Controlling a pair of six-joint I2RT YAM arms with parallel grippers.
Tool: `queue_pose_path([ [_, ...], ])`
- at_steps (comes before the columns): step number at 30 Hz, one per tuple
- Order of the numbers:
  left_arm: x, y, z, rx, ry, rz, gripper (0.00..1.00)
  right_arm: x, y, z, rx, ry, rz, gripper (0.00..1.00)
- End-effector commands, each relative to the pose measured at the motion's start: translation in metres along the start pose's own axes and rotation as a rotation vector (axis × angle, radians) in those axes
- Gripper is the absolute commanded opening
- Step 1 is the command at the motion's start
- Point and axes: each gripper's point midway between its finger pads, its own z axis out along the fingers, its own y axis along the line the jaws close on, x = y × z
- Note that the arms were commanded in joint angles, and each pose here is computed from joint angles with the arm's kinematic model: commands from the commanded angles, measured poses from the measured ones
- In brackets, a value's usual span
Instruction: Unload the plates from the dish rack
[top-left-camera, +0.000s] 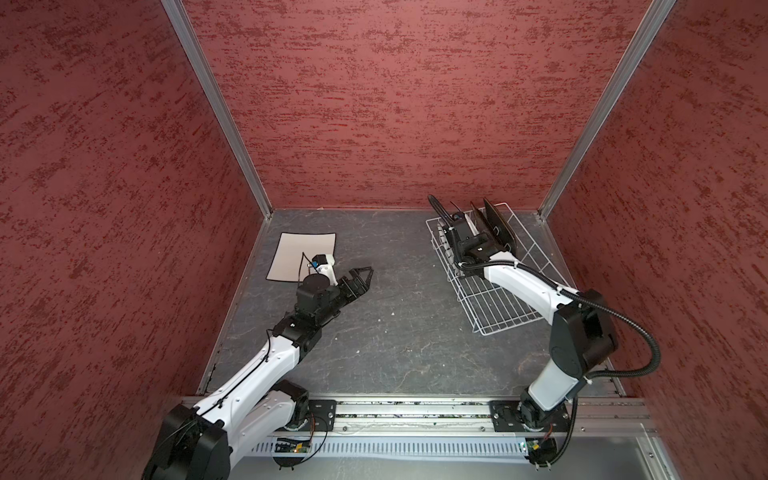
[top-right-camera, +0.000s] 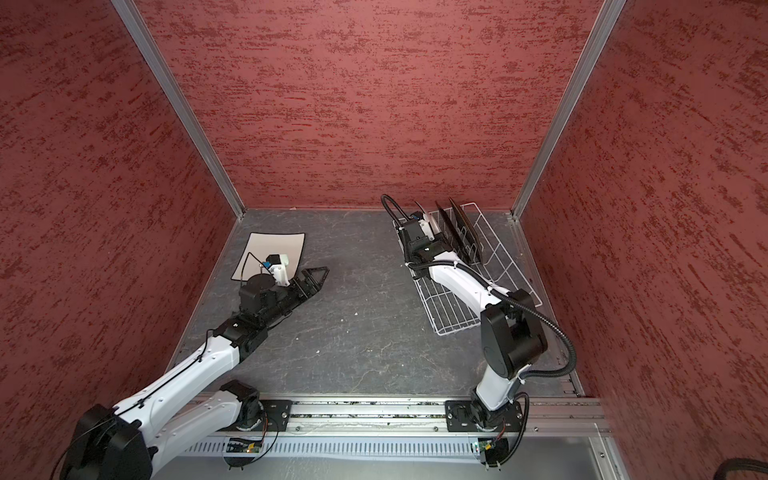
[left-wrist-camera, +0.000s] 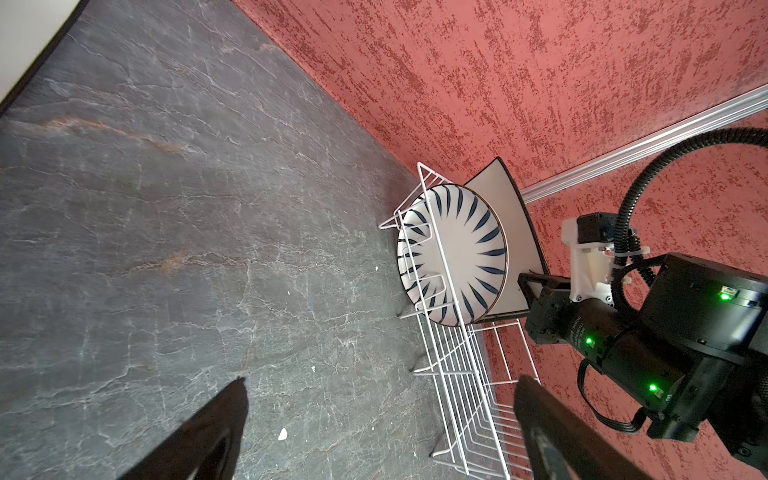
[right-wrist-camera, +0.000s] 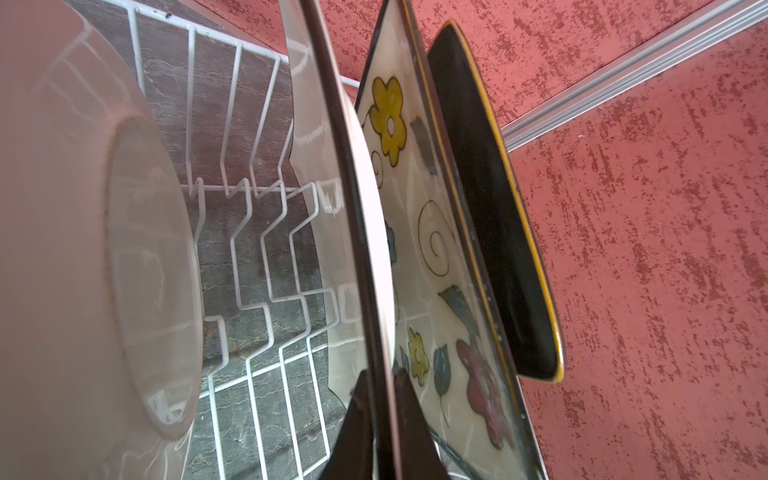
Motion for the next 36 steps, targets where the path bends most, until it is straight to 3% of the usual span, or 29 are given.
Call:
queue_pose_path([
  [1, 0.001, 0.000, 0.001, 0.017, 0.003, -0.002, 1.00, -0.004, -0.013, 0.003, 0.073, 0.002, -0.010, 0.00],
  [11, 0.004, 0.004, 0.002, 0.003, 0.001, -0.026, 1.00, -0.029, -0.042, -0.021, 0.115, -0.109, 0.087, 0.00],
  [22, 0.005, -0.004, 0.001, 0.019, 0.007, -0.024, 1.00, -0.050, -0.070, -0.064, 0.062, -0.347, 0.262, 0.00],
  [36, 0.003, -0.013, 0.001, 0.034, 0.006, -0.016, 1.00, -0.059, -0.081, -0.085, 0.062, -0.410, 0.272, 0.00],
])
